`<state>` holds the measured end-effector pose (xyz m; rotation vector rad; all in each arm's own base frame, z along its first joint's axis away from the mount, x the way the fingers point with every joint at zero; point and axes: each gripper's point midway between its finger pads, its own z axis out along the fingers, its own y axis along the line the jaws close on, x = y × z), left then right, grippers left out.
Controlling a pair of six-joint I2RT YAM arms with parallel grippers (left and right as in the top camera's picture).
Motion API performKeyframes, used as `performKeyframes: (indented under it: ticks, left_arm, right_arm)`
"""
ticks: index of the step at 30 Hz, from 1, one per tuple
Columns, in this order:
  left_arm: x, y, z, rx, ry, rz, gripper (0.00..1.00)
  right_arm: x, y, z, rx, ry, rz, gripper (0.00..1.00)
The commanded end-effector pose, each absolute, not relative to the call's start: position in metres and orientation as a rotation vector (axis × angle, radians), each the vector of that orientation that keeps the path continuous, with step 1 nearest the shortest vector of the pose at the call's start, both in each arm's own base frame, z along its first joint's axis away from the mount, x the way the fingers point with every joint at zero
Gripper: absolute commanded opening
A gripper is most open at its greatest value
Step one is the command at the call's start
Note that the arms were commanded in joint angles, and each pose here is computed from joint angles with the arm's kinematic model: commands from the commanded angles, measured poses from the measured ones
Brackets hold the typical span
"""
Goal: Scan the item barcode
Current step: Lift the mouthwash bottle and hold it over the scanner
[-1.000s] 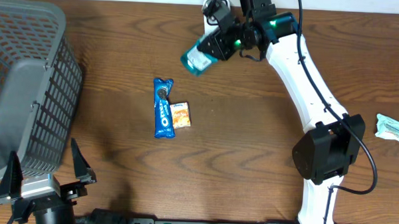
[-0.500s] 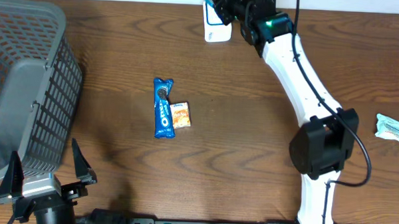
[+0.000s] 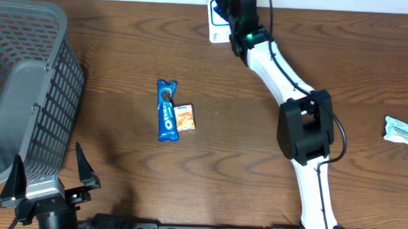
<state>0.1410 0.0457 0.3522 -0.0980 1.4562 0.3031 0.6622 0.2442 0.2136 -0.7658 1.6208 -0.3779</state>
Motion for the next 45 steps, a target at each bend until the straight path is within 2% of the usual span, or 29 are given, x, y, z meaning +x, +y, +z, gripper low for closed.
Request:
performKeyframes:
  ticks: [1, 13, 37, 41, 45]
  left_arm:
    - [0.139, 0.047, 0.348, -0.106, 1.465, 0.301, 0.98]
    - [0.14, 0.047, 0.347, -0.105, 1.47, 0.302, 0.98]
    - [0.14, 0.047, 0.347, -0.104, 1.471, 0.302, 0.98]
    - [0.14, 0.047, 0.345, -0.102, 1.481, 0.304, 0.98]
    - [0.14, 0.047, 0.343, -0.1, 1.488, 0.305, 0.98]
  right_arm:
    - [0.661, 0.264, 0.226, -0.763, 1.554, -0.407, 0.13]
    - [0.662, 0.272, 0.191, -0.873, 1.523, -0.632, 0.08]
    - [0.65, 0.281, 0.165, -1.006, 1.567, -0.712, 0.08]
    - [0.646, 0.282, 0.172, -0.971, 1.565, -0.783, 0.04]
    - [0.645, 0.226, 0.205, -0.776, 1.639, -1.015, 0.01]
